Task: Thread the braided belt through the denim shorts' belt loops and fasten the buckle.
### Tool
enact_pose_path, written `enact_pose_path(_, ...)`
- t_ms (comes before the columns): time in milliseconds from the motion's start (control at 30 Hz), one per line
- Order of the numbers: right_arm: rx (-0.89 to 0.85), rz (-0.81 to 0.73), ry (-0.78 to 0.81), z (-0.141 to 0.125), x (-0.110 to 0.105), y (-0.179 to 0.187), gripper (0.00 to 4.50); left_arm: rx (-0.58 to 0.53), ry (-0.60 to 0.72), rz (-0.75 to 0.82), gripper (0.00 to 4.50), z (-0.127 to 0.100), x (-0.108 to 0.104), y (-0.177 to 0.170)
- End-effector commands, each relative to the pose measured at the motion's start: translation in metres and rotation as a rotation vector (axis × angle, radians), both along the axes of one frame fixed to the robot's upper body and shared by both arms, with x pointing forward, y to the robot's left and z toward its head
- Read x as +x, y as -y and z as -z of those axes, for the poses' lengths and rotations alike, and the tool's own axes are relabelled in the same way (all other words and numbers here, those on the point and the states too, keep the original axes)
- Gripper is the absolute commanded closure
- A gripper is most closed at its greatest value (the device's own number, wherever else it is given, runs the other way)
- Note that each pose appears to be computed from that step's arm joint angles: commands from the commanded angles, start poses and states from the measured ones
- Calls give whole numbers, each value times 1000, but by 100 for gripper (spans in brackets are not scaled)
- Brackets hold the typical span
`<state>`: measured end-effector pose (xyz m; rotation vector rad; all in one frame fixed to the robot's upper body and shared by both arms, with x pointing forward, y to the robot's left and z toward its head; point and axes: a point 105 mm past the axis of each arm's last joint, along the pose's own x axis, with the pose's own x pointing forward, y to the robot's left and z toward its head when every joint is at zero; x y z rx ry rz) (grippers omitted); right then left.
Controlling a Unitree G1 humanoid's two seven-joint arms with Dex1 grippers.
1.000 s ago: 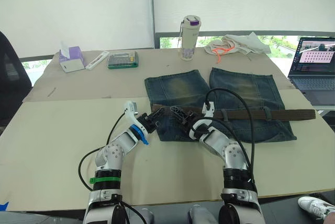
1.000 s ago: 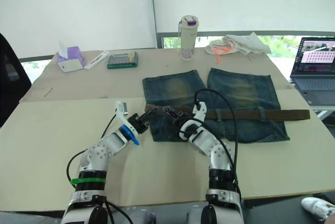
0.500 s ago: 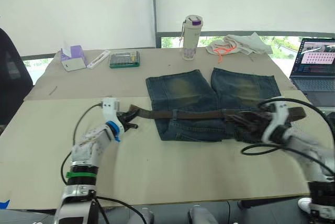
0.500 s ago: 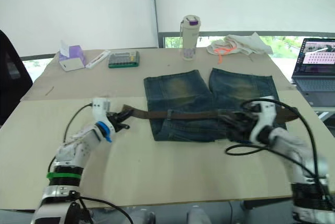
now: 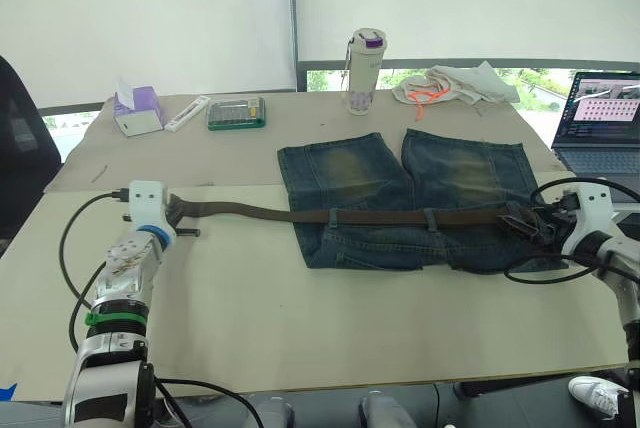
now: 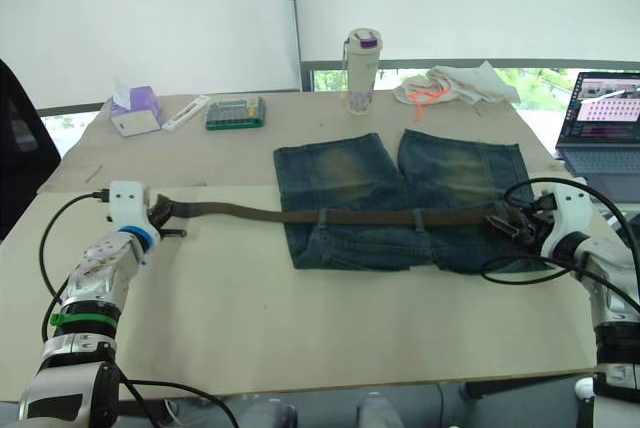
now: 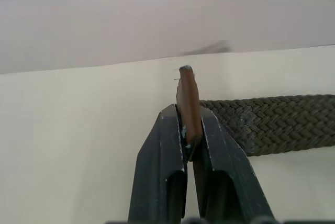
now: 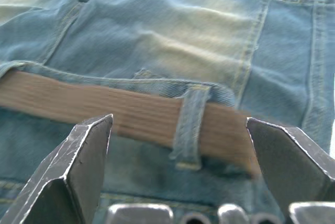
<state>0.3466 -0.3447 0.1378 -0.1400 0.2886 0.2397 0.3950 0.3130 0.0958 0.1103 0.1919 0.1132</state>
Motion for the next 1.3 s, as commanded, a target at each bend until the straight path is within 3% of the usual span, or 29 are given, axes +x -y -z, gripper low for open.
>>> enact_pose_path(33, -62, 11, 5, -12, 4, 9, 2, 65, 62, -75, 450, -20, 2, -17)
enact_pose_path(200, 5, 55, -66, -15, 16, 16, 2, 166, 51, -161, 450, -22, 1, -34)
enact_pose_path(400, 117, 18, -181, -12, 23, 7, 2, 107, 50, -110, 450, -14, 5, -19)
enact_pose_path(633, 103, -37, -291, -2, 25, -9, 2, 84, 53, -75, 450, -10, 5, -9)
enact_pose_path(800, 112, -40, -272, -3, 26, -9, 150, 82, 59, -79, 450, -10, 3, -9)
enact_pose_path(967, 173, -34, -239, -9, 25, -11, 327, 101, 56, -125, 450, -11, 0, -19)
enact_pose_path(1067, 266, -30, -208, -13, 23, -15, 415, -4, 43, -95, 450, -7, 1, -13)
enact_pose_path(1200, 390, 2, -156, -19, 22, -18, 415, -4, 2, -114, 303, -3, -1, -15)
enact_pose_path(1300, 534, 18, -113, -25, 20, -26, 415, 50, 15, -221, 201, -9, -2, -32)
